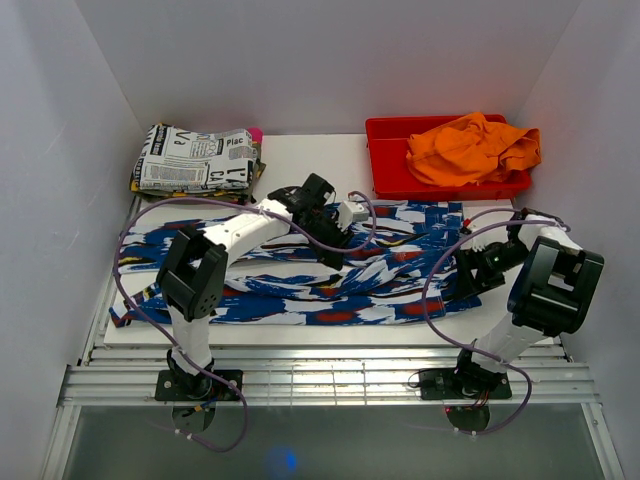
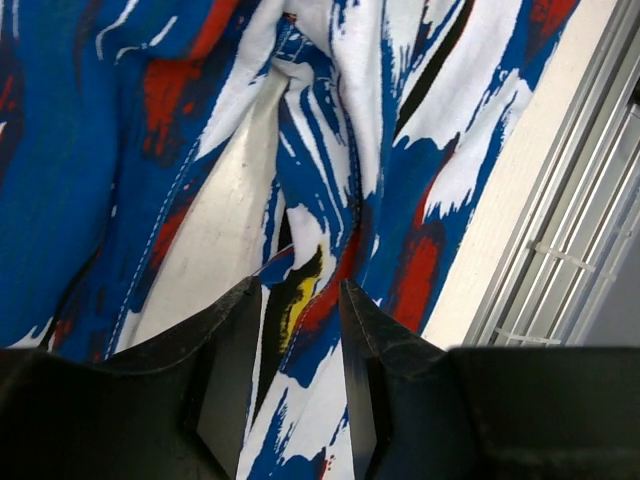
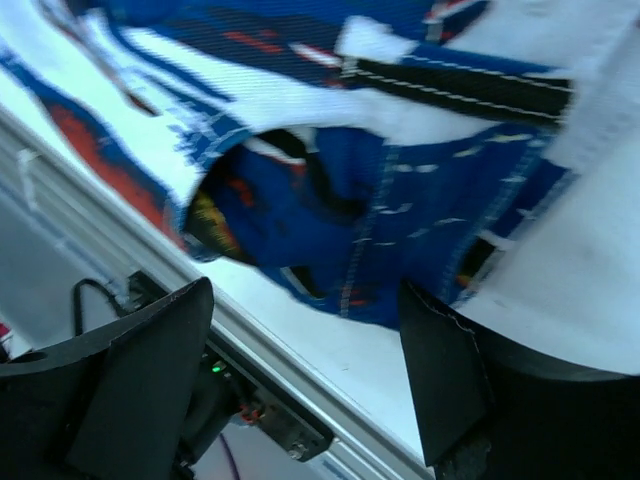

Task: Fold and stack the trousers
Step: Flatten the trousers out

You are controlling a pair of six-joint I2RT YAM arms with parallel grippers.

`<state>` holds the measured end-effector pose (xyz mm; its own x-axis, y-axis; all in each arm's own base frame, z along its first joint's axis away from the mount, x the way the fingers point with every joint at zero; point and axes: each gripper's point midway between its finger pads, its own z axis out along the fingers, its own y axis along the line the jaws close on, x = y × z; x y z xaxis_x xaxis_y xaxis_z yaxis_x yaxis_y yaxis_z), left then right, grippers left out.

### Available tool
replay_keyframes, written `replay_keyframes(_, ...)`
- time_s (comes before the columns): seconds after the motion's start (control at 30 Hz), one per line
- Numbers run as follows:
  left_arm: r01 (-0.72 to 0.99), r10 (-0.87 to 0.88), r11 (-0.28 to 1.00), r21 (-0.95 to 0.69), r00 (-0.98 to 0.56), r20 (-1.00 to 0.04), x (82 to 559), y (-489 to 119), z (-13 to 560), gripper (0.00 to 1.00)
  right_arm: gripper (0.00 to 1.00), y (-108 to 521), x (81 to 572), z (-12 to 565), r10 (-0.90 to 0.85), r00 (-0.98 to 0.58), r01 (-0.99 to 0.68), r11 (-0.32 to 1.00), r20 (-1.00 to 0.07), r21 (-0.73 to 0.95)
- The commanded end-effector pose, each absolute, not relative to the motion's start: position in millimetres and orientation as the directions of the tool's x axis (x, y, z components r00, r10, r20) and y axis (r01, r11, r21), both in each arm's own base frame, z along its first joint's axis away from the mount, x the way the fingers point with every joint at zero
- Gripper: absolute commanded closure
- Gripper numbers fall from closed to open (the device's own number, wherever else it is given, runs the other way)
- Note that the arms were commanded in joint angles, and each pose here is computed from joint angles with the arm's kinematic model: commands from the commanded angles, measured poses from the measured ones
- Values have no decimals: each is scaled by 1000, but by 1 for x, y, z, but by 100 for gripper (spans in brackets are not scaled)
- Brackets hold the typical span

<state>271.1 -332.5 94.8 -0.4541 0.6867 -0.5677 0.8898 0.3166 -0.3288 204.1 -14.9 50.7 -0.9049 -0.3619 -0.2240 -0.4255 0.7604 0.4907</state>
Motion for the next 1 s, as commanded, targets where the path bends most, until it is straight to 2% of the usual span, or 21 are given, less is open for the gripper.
replay_keyframes(0.0,904,630,301,-304,-428,-648,285,-338,128,52,20,-40,229,39,-327,-907,-407,845,-266,347)
replay_keyframes(0.13,909,609,301,-288,-416,-675,301,-346,131,51,17,-48,233,54,-310,-905,-397,862,-293,314)
replay_keyframes(0.27,919,584,299,-257,-390,-712,322,-359,130,51,14,-57,200,52,-268,-946,-320,864,-184,388)
replay_keyframes(0.33,914,576,315,-254,-398,-714,332,-360,121,51,18,-51,187,33,-253,-958,-287,847,-135,448)
replay_keyframes(0.47,866,538,409,-289,-484,-690,362,-344,100,52,25,-35,194,13,-179,-978,-205,790,-103,578)
replay_keyframes(0.5,852,532,436,-291,-504,-680,370,-337,94,52,31,-33,196,12,-170,-980,-199,778,-105,596)
replay_keyframes(0.53,843,534,453,-290,-517,-669,374,-333,87,52,48,-31,201,14,-155,-981,-196,771,-121,606)
replay_keyframes(0.57,830,544,484,-276,-533,-648,378,-327,74,54,70,-32,206,18,-145,-980,-200,774,-139,601)
replay_keyframes(0.6,823,553,497,-275,-544,-631,379,-323,63,56,84,-39,213,25,-146,-975,-218,791,-170,572)
replay_keyframes(0.63,810,563,520,-270,-563,-605,380,-316,50,60,92,-45,215,36,-157,-969,-238,805,-192,544)
replay_keyframes(0.7,788,584,556,-265,-597,-550,380,-305,24,72,92,-65,223,67,-173,-945,-286,847,-277,448)
replay_keyframes(0.77,772,592,576,-268,-620,-515,379,-296,11,78,92,-72,219,82,-192,-936,-305,862,-294,406)
replay_keyframes(0.87,757,612,591,-279,-646,-457,372,-285,-9,85,92,-91,208,104,-294,-903,-380,888,-314,259)
replay_keyframes(0.97,750,623,597,-285,-657,-424,368,-281,-21,88,92,-95,192,123,-375,-867,-441,884,-328,154)
